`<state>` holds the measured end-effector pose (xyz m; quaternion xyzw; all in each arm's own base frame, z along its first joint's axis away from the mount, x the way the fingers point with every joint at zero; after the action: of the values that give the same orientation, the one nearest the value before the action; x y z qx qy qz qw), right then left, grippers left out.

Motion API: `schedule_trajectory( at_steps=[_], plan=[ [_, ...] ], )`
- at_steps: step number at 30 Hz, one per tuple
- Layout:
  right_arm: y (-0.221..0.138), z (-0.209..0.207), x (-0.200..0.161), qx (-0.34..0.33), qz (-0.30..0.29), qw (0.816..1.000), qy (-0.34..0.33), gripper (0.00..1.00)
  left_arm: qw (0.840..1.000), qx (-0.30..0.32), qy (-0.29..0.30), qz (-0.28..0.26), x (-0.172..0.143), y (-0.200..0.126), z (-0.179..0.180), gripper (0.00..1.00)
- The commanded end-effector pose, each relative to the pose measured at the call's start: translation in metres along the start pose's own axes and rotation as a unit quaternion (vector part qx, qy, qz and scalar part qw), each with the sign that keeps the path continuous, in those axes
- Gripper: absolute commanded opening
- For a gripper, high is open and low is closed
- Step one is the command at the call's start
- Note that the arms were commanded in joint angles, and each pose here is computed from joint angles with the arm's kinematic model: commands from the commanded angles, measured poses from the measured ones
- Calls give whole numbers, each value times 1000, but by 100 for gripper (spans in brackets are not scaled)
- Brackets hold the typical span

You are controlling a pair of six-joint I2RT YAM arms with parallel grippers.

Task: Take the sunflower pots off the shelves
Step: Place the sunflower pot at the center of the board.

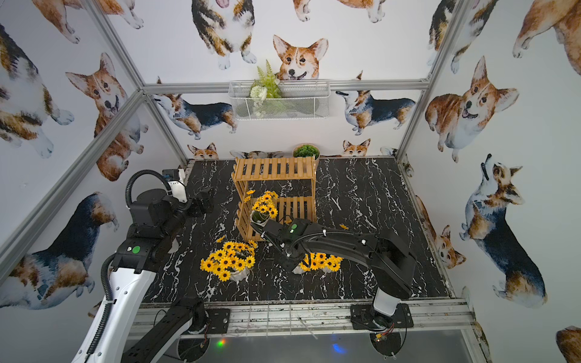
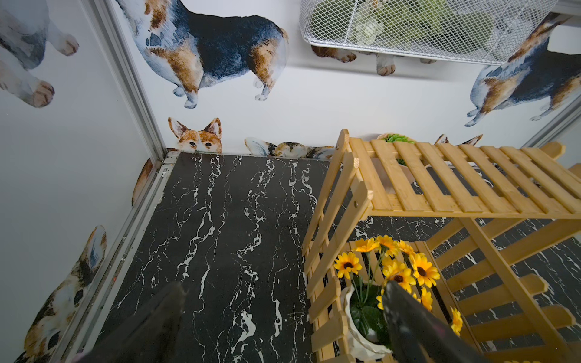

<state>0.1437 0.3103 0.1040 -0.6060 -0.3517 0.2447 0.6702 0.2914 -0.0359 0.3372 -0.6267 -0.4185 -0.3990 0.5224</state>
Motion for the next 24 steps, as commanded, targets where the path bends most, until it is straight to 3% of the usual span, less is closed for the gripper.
schedule_trajectory(
  at_steps=[1, 20, 24],
  plan=[
    [-2, -3, 4, -11, -18, 1000, 12, 0, 1000, -4, -5, -15, 8, -1, -1, 100],
    [17, -5, -7, -12, -6, 1000, 19, 0, 1000, -1, -4, -16, 7, -1, 0, 100],
    [18, -5, -8, -11, -3, 1000, 19, 6, 1000, 1, -2, -14, 5, 0, 1, 100]
  ],
)
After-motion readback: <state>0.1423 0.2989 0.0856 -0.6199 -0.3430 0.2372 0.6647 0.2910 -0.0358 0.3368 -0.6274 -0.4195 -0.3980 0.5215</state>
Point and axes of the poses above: each gripper's point midway between its finger pads, its own y axis out along the fingers, its own z axis along the line the jaws close on, x = y × z, the point moved 1 cm from there along -y, back along the fingers, and after that the axes turned 1 degree about -y, right-handed, at the moved point
